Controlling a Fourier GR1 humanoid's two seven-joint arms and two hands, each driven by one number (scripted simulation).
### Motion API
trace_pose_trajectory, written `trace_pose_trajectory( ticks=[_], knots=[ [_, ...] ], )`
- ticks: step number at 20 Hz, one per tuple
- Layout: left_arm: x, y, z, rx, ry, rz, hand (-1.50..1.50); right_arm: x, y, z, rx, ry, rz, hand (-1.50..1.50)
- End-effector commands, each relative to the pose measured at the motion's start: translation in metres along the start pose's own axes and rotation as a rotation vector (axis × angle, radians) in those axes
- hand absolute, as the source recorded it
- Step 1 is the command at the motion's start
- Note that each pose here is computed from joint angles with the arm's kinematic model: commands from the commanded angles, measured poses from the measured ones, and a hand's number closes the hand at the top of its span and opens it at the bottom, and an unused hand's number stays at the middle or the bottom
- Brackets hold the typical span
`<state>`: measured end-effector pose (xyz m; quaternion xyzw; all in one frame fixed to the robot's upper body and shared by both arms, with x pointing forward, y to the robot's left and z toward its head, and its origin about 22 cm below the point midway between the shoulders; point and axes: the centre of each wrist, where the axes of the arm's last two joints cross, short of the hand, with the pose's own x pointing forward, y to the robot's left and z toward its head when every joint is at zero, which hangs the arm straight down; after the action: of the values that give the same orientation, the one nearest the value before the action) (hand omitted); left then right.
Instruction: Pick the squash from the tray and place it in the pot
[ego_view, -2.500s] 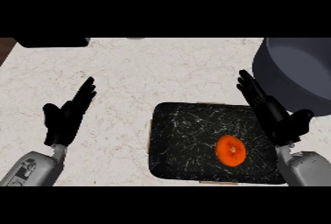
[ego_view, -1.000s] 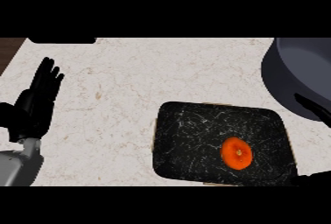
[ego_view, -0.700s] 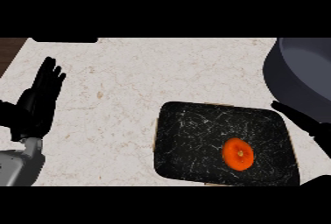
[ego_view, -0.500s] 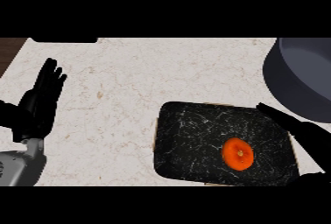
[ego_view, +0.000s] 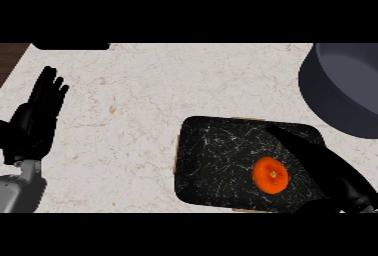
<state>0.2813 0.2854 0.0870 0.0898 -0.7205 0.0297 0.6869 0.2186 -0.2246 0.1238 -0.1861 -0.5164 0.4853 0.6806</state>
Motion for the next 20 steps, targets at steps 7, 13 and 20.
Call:
trace_pose_trajectory(
  ticks=[7, 13, 20],
  knots=[
    [0.014, -0.013, -0.007, 0.003, -0.001, 0.014, 0.00, 0.000, 0.020, -0.018, -0.001, 0.085, 0.052, -1.50],
    [-0.011, -0.029, 0.017, 0.005, 0.006, 0.008, 0.00, -0.012, 0.044, -0.026, 0.006, 0.075, 0.045, -1.50],
    [-0.003, 0.005, -0.006, -0.002, -0.003, 0.004, 0.00, -0.015, 0.031, -0.041, -0.005, 0.139, 0.049, -1.50]
  ],
)
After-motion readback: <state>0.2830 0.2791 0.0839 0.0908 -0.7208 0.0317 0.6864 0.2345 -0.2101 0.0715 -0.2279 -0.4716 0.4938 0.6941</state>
